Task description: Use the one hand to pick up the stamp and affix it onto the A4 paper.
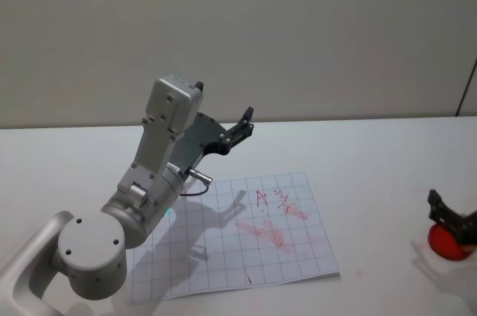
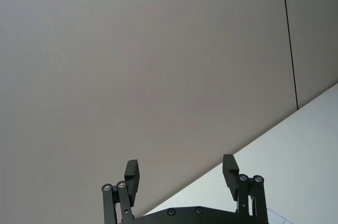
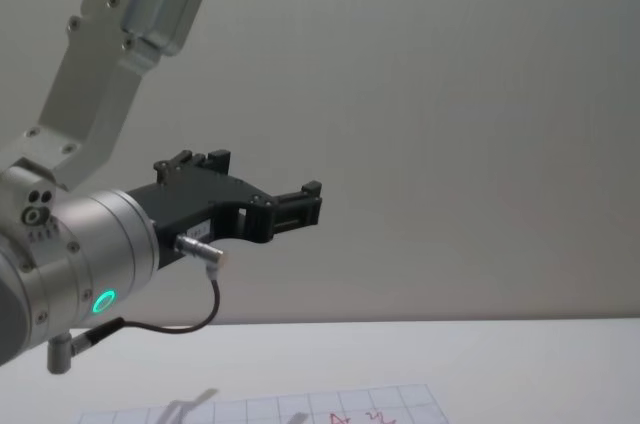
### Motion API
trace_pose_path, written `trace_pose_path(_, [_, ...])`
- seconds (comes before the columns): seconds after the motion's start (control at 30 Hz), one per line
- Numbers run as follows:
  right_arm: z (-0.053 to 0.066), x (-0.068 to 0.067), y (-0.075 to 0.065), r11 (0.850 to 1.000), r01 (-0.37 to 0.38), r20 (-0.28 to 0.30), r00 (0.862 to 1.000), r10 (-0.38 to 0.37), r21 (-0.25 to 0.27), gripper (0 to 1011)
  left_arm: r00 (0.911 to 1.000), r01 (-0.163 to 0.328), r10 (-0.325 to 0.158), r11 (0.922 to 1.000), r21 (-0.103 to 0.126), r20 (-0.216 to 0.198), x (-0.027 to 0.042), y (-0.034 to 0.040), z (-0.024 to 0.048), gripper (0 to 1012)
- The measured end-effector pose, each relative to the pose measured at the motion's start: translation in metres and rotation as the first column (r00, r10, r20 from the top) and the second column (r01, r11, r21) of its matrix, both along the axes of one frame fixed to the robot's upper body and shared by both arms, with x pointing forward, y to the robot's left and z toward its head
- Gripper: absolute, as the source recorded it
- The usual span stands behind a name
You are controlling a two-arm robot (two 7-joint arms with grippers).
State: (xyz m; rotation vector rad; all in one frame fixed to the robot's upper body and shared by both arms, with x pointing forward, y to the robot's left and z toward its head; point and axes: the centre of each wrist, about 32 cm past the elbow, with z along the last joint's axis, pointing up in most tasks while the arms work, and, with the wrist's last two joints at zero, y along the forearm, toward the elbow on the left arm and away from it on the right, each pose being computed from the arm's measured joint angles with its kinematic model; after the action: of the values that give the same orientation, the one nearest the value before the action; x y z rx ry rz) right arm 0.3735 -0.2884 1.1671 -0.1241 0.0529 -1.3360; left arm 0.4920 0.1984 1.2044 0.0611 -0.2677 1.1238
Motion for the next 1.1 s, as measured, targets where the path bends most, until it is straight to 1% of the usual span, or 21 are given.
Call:
trace_pose_path(0.1, [-0.003, -0.007, -0.002, 1.0, 0.02, -0.025, 0.999, -0.02, -0.013, 1001, 1.0, 0.0, 0.0, 1.0, 0.0, 0.0, 0.0, 0.0, 0.0, 1001])
trace_pose_path(0.23, [-0.007, -0.013, -0.004, 0.999, 0.039, -0.052, 0.998, -0.041, -0.031, 1001, 1.0, 0.0, 0.0, 1.0, 0.0, 0.0, 0.0, 0.0, 0.0, 1001])
trace_pose_path(0.37, [-0.009, -0.016, -0.006, 0.997, 0.056, -0.076, 0.995, -0.059, -0.052, 1001, 1.0, 0.0, 0.0, 1.0, 0.0, 0.0, 0.0, 0.0, 0.0, 1001])
trace_pose_path(0.5, [-0.01, -0.016, -0.007, 0.995, 0.068, -0.093, 0.993, -0.074, -0.071, 1001, 1.0, 0.0, 0.0, 1.0, 0.0, 0.0, 0.0, 0.0, 0.0, 1001])
trace_pose_path(0.73, [-0.012, -0.011, -0.009, 0.991, 0.079, -0.122, 0.988, -0.091, -0.104, 1001, 1.0, 0.0, 0.0, 1.0, 0.0, 0.0, 0.0, 0.0, 0.0, 1001])
trace_pose_path(1.1, [-0.016, 0.002, -0.008, 0.99, 0.066, -0.165, 0.983, -0.087, -0.128, 1001, 1.0, 0.0, 0.0, 1.0, 0.0, 0.0, 0.0, 0.0, 0.0, 1001])
